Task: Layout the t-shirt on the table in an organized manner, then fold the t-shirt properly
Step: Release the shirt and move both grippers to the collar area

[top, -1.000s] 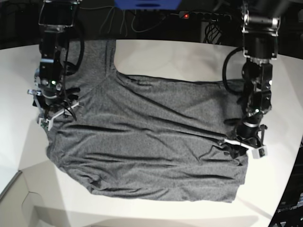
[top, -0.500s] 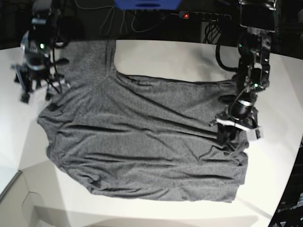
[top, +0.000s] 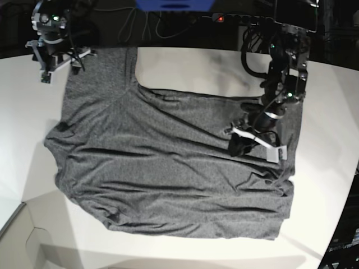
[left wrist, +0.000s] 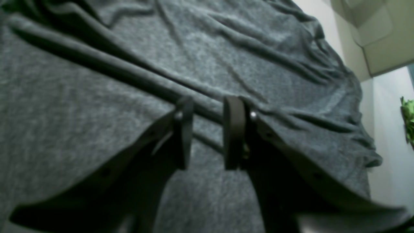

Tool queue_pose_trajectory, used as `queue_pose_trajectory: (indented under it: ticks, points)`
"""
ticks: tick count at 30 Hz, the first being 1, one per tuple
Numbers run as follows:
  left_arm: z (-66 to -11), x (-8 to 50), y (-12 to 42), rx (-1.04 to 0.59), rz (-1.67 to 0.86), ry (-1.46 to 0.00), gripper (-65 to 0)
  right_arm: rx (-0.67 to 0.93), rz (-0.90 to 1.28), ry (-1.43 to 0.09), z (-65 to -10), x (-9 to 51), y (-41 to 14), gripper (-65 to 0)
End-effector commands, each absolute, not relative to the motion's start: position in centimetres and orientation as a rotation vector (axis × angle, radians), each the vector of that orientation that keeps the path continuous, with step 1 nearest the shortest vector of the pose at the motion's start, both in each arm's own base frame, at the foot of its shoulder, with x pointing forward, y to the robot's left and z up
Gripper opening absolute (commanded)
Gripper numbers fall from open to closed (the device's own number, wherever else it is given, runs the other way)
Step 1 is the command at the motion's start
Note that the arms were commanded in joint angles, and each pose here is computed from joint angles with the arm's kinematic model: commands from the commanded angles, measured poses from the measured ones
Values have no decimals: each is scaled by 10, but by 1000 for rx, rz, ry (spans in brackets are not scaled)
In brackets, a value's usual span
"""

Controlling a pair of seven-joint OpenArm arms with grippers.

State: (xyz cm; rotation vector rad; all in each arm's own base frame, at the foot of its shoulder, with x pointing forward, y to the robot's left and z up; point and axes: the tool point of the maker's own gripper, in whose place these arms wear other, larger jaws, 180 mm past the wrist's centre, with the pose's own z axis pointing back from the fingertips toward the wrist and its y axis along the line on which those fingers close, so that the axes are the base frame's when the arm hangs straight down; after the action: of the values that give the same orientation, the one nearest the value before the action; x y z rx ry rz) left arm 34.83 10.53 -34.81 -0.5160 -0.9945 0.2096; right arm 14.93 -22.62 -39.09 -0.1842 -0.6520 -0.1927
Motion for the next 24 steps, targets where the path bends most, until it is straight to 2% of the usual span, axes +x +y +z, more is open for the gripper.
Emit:
queue_pose_trajectory:
  ticks: [1,20,22,24]
  points:
    - [-328,361,108,-527,199,-1062,-487,-183,-184,-674,-386,151,-225,-248]
    - [-329,360,112,-519,203,-1062,-488,-138,-200,-520,-432,115,-218,-249]
    - [-329,360,112,-519,203,-1062,-488,-125,-194,-512,-436,115,-213,-277]
    - [-329,360,112,-519,203,-1062,-488,-108,-180,-512,-438,117,-206,-333]
